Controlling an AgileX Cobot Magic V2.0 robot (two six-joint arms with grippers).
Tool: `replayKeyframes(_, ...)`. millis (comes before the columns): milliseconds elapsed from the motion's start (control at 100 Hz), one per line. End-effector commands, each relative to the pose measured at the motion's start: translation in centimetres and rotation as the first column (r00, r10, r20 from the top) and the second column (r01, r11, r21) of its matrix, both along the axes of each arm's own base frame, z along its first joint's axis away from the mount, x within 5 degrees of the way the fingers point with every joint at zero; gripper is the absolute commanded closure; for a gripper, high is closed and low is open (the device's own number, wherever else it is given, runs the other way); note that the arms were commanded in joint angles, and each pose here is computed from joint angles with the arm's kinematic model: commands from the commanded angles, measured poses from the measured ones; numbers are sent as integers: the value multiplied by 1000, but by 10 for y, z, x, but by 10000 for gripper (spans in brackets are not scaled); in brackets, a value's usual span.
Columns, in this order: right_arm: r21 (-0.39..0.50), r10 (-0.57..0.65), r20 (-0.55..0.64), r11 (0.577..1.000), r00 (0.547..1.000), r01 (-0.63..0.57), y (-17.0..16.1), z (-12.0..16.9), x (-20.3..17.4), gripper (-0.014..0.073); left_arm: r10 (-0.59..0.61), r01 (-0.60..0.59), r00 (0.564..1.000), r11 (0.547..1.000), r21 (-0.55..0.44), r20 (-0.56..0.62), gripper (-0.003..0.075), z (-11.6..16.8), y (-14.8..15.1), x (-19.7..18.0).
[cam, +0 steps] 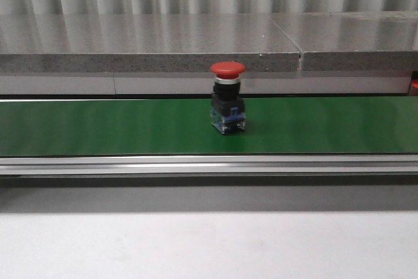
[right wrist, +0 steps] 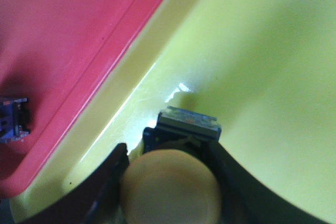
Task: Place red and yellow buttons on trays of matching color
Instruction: 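Lower the yellow button into the yellow tray and open the right gripper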
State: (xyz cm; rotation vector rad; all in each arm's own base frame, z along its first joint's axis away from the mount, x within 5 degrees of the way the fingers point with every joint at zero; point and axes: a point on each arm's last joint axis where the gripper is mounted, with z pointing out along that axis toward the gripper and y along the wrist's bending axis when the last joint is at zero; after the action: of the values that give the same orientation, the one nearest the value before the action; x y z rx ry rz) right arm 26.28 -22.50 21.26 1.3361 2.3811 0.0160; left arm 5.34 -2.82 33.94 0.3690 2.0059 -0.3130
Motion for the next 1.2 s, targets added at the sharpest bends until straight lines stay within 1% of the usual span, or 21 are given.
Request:
replayKeyframes(0, -56, -9, 71, 998, 997, 13, -3, 19, 2, 305, -1, 4, 997, 999, -48, 76, 741, 13, -2, 2)
replayKeyframes(120, -46, -10, 61, 999, 998, 13, -4, 14, 3, 217, -1, 4, 997, 999, -48, 76, 741, 13, -2, 2)
replayKeyframes(240, -43, -10, 57, 999, 998, 13, -4, 13, 4, 106, -1, 4, 997, 999, -48, 76, 741, 13, -2, 2)
replayKeyframes(310, -47, -11, 61, 999, 998, 14, -4, 13, 4, 72, -1, 4, 997, 999, -48, 76, 741, 13, -2, 2)
replayKeyframes(500, -77, -4, 76, 997, 997, 10, -4, 21, 2, 74, -1, 4, 997, 999, -48, 76, 741, 13, -2, 2)
replayKeyframes(730, -138, 8, 135, 990, 991, 10, 6, 56, -9, 74, -1, 4, 997, 999, -48, 76, 741, 13, -2, 2)
replayKeyframes(940, -199, 40, 204, 980, 978, 1, 25, 93, -21, 74, -1, 4, 997, 999, -48, 76, 741, 13, -2, 2)
replayKeyframes(1050, -229, 107, 238, 972, 965, -52, 47, 110, -18, 74, -1, 4, 997, 999, -48, 76, 741, 13, -2, 2)
replayKeyframes(1190, -246, 235, 231, 953, 944, -177, 81, 121, -11, 74, -1, 4, 997, 999, -48, 76, 741, 13, -2, 2)
